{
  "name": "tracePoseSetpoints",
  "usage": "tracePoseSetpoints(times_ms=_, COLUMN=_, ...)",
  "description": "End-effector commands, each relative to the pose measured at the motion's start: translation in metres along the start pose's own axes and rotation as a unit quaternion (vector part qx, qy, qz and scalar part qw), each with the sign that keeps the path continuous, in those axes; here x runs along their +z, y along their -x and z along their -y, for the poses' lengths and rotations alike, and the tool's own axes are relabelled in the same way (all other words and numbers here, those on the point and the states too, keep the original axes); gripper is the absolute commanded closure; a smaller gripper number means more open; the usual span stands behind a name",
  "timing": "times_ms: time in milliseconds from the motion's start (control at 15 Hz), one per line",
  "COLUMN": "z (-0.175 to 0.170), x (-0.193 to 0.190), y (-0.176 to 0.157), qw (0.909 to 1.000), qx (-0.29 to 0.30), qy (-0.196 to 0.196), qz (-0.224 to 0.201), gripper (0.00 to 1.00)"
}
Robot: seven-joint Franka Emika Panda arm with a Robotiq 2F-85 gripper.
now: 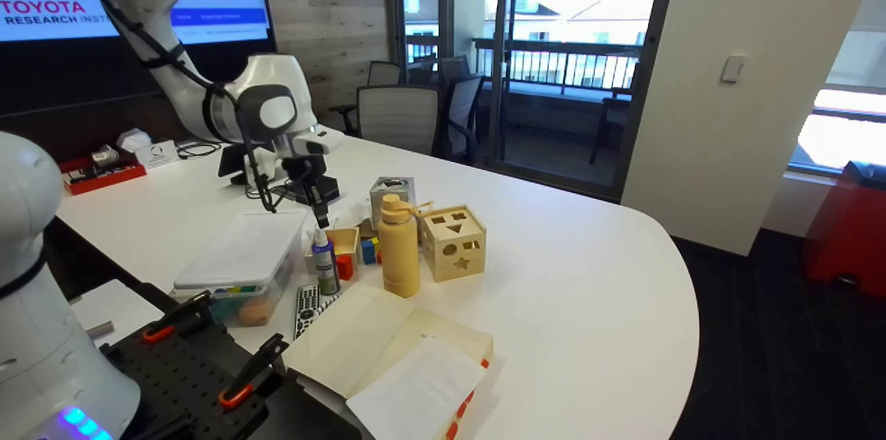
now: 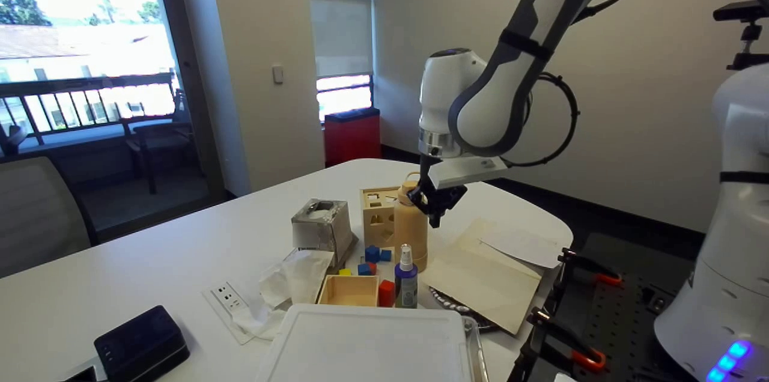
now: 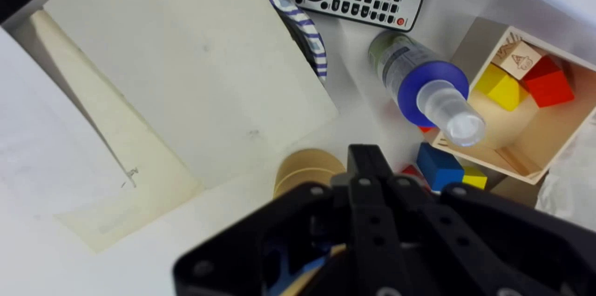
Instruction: Press one button on the remote control.
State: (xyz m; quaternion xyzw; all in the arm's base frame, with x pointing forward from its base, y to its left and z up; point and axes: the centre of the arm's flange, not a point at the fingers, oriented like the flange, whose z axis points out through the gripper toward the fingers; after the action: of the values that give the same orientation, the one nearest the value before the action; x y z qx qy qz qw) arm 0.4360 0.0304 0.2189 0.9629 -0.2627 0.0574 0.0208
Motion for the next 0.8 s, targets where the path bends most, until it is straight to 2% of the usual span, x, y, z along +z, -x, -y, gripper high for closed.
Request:
tracePoseSetpoints(times_ms=0, z=0.014, x=-0.074, y=-0.002, qw=1.0, qx=0.002, qy=0.004, qz=0.001, gripper=1.0)
tracePoseSetpoints(times_ms=267, z=0.035, x=-0.135, y=-0.008, qw=0.9996, qx=0.003, qy=0.009, qz=0.027, gripper=1.0)
tracePoseSetpoints(times_ms=333, z=0.04, x=-0.15, y=-0.01, qw=0.9993, qx=0.012, qy=0.006, qz=0.036, gripper=0.74)
tracePoseSetpoints(times_ms=400, z=0.045, x=-0.166, y=-0.011, qw=0.9988, qx=0.017, qy=0.002, qz=0.045, gripper=0.73)
tracePoseSetpoints(times_ms=733, z=0.056, x=-0.22, y=-0.024, qw=0.9967, qx=0.041, qy=-0.019, qz=0.067, gripper=0.36)
